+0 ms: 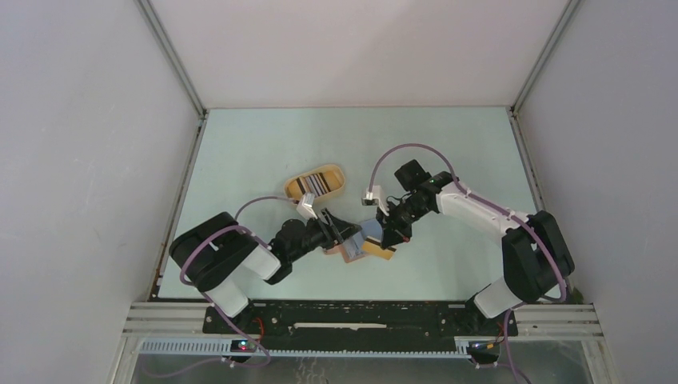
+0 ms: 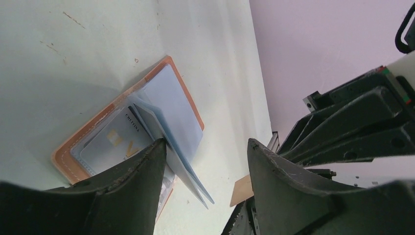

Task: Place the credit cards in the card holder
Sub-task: Turn over the card slot in the card holder.

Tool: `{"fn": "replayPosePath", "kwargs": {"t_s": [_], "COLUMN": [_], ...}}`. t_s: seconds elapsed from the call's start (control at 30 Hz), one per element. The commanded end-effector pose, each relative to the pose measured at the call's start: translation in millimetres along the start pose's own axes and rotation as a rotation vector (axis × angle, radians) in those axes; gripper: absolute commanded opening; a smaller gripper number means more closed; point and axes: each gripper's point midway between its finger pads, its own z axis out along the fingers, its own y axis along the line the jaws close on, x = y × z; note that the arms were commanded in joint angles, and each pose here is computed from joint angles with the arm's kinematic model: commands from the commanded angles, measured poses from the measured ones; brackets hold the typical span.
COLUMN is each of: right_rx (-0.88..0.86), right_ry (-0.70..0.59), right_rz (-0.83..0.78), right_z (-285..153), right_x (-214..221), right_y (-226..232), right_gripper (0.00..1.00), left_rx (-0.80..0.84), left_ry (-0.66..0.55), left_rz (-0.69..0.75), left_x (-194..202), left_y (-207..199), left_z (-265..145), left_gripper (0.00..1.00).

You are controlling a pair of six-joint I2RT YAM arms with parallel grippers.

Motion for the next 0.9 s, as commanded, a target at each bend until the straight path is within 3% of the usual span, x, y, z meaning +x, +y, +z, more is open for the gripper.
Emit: {"fn": "replayPosePath", "kwargs": {"t_s": [0.0,0.87], "right_rx": [0.108,0.076], "right_ry": [-0.008,-0.009], "right_rz": [-0.108,-0.195], "right_z": [1.2,8.5], "right_x": [-11.7,-15.3], "right_y": [-9.9,8.0], "right_gripper": [0.00,0.00], "left_rx": [0.037,0.036], "left_ry": [-0.008,0.003], "left_rz": [-0.001,-0.006], "left_x": [-1.8,-0.8], "left_y": [-5.3,-2.9], "left_z": [-3.1,-1.5], "left_gripper": [0.66,0.64]}}
